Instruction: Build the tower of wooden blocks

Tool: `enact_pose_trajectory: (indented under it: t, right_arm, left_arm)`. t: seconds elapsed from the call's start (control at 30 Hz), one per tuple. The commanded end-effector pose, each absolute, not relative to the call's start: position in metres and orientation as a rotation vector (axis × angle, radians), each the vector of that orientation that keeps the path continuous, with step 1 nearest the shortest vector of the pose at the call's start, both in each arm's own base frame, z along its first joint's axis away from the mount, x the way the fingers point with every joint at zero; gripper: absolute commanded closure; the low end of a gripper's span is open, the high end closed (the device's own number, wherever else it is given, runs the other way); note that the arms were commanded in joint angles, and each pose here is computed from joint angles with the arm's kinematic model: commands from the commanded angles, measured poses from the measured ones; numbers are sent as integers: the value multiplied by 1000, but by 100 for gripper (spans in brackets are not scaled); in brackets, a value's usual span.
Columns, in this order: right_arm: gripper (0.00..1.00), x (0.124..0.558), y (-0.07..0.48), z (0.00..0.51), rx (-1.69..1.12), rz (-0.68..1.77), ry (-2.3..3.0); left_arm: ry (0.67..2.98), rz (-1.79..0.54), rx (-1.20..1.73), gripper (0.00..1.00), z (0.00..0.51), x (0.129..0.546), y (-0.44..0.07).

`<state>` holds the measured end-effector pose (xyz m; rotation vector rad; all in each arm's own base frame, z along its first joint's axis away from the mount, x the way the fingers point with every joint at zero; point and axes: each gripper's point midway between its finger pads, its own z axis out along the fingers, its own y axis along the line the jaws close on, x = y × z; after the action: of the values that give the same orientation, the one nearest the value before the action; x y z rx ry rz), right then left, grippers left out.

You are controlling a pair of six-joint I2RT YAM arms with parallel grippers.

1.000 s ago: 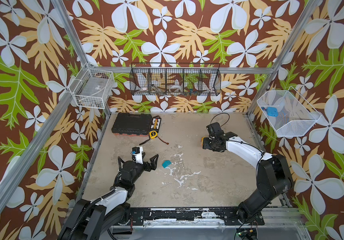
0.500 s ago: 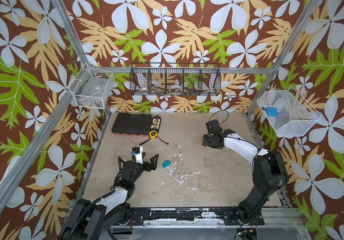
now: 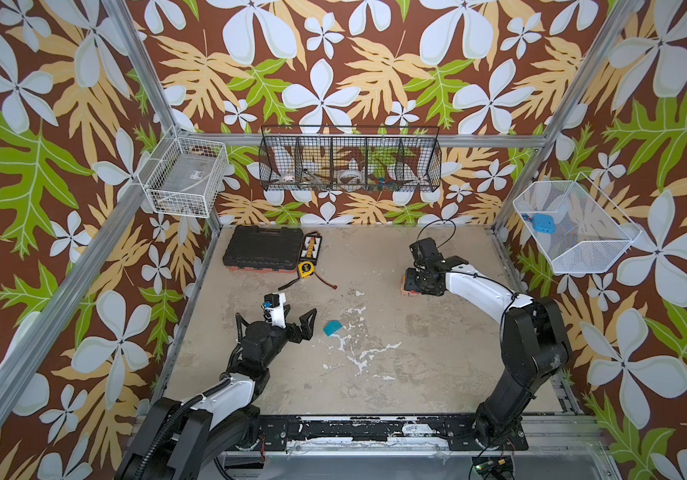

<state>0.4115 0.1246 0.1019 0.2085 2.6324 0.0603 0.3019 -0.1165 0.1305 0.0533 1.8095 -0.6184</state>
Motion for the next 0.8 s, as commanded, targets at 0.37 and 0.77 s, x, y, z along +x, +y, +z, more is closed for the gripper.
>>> enact_pose_trajectory:
  t: [0.37,0.77]
  right_arm:
    - [40,394,113,140,181,26,2536]
    - [71,386,100,121,205,65,2574]
  left_arm:
    - [1774,-620,57,0,141,305,-117]
    - [1774,-621,57,0,141,305,-118]
